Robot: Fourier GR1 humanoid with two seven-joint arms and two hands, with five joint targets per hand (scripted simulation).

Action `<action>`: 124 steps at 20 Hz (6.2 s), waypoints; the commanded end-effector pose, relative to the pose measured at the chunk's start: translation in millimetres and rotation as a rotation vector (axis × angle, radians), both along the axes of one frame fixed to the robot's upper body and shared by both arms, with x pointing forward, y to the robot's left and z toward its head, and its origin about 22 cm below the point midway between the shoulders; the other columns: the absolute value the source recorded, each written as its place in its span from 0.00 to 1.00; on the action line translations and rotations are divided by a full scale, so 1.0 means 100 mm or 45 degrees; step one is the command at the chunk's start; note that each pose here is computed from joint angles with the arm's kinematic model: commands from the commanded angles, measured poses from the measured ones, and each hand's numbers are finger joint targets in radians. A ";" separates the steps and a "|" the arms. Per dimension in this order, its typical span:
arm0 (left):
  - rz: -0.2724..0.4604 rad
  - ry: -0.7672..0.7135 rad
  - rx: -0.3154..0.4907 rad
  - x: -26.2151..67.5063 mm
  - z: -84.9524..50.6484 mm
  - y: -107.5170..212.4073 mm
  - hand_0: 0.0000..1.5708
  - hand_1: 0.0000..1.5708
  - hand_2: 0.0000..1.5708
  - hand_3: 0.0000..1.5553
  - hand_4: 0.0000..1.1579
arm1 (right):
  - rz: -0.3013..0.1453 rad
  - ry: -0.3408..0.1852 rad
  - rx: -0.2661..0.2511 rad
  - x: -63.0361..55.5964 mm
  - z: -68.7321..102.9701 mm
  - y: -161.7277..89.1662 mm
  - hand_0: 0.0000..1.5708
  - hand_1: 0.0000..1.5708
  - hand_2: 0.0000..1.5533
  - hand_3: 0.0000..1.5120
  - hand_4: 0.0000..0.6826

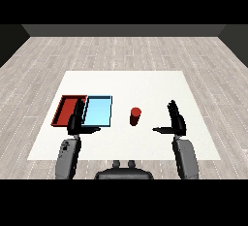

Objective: Pick the red can and put it in the red box

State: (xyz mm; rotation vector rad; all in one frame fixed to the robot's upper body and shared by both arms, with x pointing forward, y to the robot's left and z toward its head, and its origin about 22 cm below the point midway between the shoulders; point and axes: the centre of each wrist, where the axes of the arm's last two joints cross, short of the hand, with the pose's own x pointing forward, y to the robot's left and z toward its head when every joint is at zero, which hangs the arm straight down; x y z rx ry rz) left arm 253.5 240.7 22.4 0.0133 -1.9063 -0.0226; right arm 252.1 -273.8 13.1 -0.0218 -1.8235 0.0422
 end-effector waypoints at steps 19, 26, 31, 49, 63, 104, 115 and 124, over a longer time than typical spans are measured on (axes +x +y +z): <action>-0.037 -0.162 -0.062 -0.096 -0.13 -0.09 0.00 0.00 0.00 0.00 0.00 | 0.121 -0.042 0.089 0.28 -0.20 0.06 0.00 0.00 0.00 0.00 0.00; -0.035 -0.185 -0.094 0.057 -0.11 0.08 0.00 0.00 0.00 0.00 0.00 | 0.142 0.045 0.161 0.25 -0.26 0.45 0.00 0.00 0.00 0.00 0.00; -0.031 -0.167 -0.092 -0.145 -0.02 0.19 0.00 0.00 0.00 0.00 0.00 | 0.162 0.081 0.188 0.50 -0.51 0.51 0.00 0.00 0.00 0.00 0.00; -0.024 -0.161 -0.114 -0.002 -0.06 0.17 0.00 0.00 0.00 0.00 0.00 | 0.197 0.168 0.257 0.66 -0.91 0.89 0.00 0.00 0.00 0.00 0.00; -0.003 -0.173 -0.102 -0.118 0.02 0.08 0.00 0.00 0.00 0.00 0.00 | 0.256 0.211 0.303 0.79 -0.83 1.03 0.00 0.00 0.00 0.00 0.00; -0.020 -0.175 -0.097 -0.107 -0.10 0.15 0.00 0.00 0.00 0.00 0.00 | 0.069 0.241 0.021 0.98 -0.80 1.56 0.92 0.92 0.92 0.91 0.88; -0.088 -0.165 -0.080 -0.028 -0.11 -0.15 0.00 0.00 0.00 0.00 0.00 | 0.107 -0.024 0.025 0.93 -0.03 1.65 0.91 0.91 0.92 0.91 0.91; -0.191 -0.042 -0.070 -0.032 -0.01 -0.52 0.00 0.00 0.00 0.00 0.00 | 0.121 -0.107 0.060 0.64 0.17 1.69 0.93 0.93 0.92 0.92 0.96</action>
